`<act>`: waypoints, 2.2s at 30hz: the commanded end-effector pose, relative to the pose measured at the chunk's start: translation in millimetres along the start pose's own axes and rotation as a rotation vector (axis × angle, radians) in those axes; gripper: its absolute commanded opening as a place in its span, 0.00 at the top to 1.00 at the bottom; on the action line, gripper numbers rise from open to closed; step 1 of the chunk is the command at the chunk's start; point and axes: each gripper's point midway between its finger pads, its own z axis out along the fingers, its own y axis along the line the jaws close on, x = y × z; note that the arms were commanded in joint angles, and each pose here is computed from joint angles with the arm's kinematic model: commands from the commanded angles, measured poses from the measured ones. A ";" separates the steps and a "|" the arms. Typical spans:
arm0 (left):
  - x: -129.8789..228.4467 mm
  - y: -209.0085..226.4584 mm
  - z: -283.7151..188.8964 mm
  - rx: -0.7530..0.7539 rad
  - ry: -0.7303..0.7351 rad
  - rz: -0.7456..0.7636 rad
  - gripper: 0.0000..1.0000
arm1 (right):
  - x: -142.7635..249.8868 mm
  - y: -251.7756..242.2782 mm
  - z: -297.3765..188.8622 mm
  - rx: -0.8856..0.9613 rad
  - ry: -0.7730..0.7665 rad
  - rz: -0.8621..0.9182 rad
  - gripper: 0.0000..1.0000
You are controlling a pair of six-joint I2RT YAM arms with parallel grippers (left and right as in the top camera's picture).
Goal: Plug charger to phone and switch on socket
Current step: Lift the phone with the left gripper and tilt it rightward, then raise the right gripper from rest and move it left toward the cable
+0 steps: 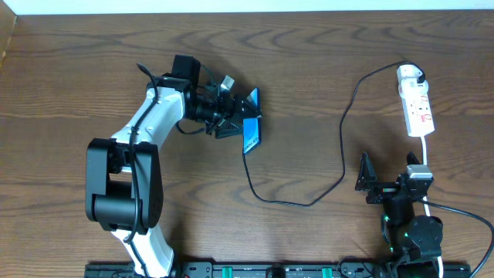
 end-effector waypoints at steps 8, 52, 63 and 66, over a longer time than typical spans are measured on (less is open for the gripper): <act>-9.4 -31.5 -6.7 0.099 -0.029 -0.126 0.32 | 0.8 -1.3 -0.1 0.004 0.001 -0.002 0.01; -52.4 -89.8 -22.3 0.319 -0.077 -0.387 0.35 | -0.1 -1.3 -0.1 0.004 -0.002 -0.002 0.01; -48.6 -92.2 -22.6 0.331 -0.040 -0.461 0.35 | -0.3 -3.1 -0.1 0.015 -0.003 -0.002 0.01; -48.0 -92.5 -22.6 0.334 -0.031 -0.491 0.34 | -0.3 -3.2 -0.1 0.016 -0.003 -0.002 0.01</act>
